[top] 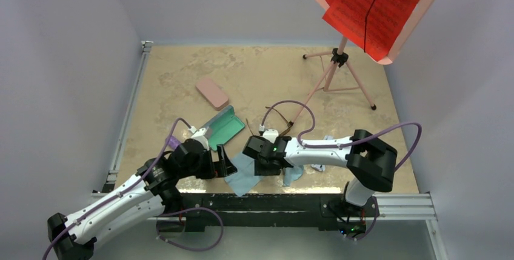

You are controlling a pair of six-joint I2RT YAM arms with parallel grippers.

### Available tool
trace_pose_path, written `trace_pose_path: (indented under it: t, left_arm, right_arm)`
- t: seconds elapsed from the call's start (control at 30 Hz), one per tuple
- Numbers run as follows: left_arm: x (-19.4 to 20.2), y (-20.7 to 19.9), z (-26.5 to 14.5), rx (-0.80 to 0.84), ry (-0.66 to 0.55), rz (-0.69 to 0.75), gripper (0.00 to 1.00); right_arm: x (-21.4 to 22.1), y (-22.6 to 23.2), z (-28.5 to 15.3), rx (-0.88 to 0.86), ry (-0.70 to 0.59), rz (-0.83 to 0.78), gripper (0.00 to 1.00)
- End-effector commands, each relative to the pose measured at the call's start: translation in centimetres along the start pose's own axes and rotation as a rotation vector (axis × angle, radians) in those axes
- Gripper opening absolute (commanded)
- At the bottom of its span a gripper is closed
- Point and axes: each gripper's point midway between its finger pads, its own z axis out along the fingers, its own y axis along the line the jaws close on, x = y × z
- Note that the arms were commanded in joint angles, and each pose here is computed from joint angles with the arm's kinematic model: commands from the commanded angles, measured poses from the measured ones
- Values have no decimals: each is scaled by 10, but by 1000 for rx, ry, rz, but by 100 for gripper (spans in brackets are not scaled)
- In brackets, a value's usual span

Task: Organize the sunglasses
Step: Pick up the glasses cleaning cloth from the center of the board.

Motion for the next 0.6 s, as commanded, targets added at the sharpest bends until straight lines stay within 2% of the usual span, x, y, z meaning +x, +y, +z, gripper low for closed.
trace_pose_path:
  t: [0.0, 0.27, 0.57]
  left_arm:
    - [-3, -9, 2, 40, -7, 4, 100]
    - [-5, -11, 2, 38, -7, 10, 100]
    - [-8, -12, -2, 30, -19, 25, 100]
  right_arm:
    - [-14, -12, 3, 29, -50, 39, 43]
    - [-17, -10, 11, 45, -45, 20, 37]
    - [-13, -13, 17, 81, -30, 24, 21]
